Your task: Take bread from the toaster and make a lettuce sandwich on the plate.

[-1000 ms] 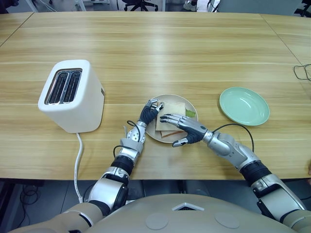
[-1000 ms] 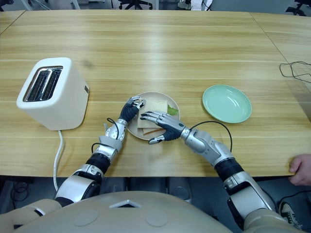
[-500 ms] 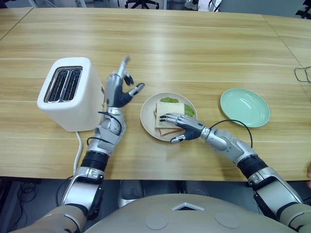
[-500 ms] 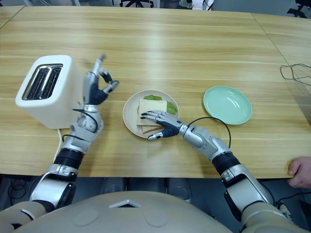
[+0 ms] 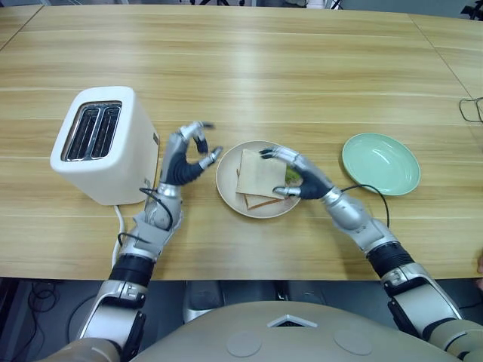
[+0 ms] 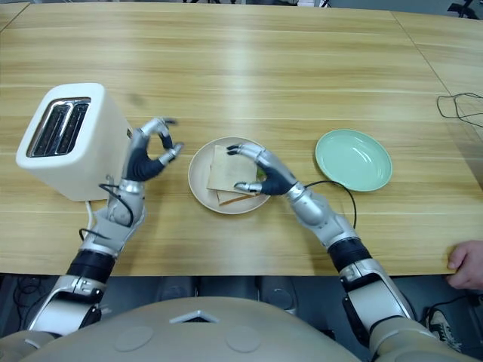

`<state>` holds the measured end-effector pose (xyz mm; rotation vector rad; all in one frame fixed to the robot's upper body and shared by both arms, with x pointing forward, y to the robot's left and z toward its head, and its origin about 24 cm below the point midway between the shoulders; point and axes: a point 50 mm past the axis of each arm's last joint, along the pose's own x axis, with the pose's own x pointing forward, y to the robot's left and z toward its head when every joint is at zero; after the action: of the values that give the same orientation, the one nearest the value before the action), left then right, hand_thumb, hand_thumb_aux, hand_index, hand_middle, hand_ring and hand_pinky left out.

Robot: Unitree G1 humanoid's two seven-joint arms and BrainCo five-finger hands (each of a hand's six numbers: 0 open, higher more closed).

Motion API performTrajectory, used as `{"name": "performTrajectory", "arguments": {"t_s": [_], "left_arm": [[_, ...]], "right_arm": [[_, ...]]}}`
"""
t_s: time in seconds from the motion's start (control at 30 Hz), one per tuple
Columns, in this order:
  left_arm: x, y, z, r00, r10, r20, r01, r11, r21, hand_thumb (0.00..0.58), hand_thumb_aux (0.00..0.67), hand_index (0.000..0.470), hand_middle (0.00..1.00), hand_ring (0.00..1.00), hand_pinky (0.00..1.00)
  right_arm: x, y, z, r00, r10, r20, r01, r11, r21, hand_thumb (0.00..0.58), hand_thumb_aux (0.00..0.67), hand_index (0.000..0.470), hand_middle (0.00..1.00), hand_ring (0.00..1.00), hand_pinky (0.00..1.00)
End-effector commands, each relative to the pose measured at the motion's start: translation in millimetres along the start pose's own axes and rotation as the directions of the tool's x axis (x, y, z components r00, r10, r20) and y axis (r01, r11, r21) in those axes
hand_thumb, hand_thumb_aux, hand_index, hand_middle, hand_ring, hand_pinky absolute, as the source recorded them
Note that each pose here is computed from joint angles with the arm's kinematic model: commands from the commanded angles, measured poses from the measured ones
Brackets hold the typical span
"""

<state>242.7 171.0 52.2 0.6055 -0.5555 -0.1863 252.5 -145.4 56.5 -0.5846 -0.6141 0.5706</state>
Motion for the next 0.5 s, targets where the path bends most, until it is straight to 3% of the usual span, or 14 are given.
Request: {"name": "performTrajectory", "arguments": {"t_s": [0.03, 0.17, 0.3, 0.4, 0.5], "left_arm": [[-19.7, 5.2, 5.5, 0.985, -0.163, 0.049, 0.166, 0.983, -0.073, 0.58, 0.67, 0.46, 1.0, 1.0, 1.0], [-45.2, 3.1, 10.1, 0.937, -0.347, 0.04, 0.349, 0.927, -0.136, 0.58, 0.67, 0.46, 1.0, 1.0, 1.0], [-75.9, -17.0, 11.6, 0.818, -0.576, -0.007, 0.564, 0.804, -0.19, 0.58, 0.67, 0.46, 1.0, 1.0, 1.0], [-89.3, -34.1, 9.2, 0.731, -0.682, -0.04, 0.664, 0.723, -0.192, 0.58, 0.67, 0.46, 1.0, 1.0, 1.0], [-88.4, -50.7, 1.3, 0.702, -0.705, -0.098, 0.686, 0.707, -0.172, 0.58, 0.67, 0.46, 1.0, 1.0, 1.0]], "right_arm": [[-21.9, -10.1, 6.4, 1.0, 0.004, 0.017, -0.005, 0.996, 0.087, 0.58, 0.67, 0.46, 1.0, 1.0, 1.0], [-51.5, 3.0, 13.4, 0.984, 0.177, 0.016, -0.176, 0.966, 0.188, 0.58, 0.67, 0.46, 1.0, 1.0, 1.0], [-75.7, 28.2, 9.8, 0.921, 0.386, -0.044, -0.361, 0.893, 0.268, 0.58, 0.67, 0.46, 1.0, 1.0, 1.0], [-84.4, 41.8, 6.2, 0.885, 0.459, -0.08, -0.417, 0.857, 0.302, 0.58, 0.67, 0.46, 1.0, 1.0, 1.0], [-83.1, 48.9, -1.2, 0.863, 0.489, -0.127, -0.44, 0.851, 0.287, 0.58, 0.67, 0.46, 1.0, 1.0, 1.0]]}}
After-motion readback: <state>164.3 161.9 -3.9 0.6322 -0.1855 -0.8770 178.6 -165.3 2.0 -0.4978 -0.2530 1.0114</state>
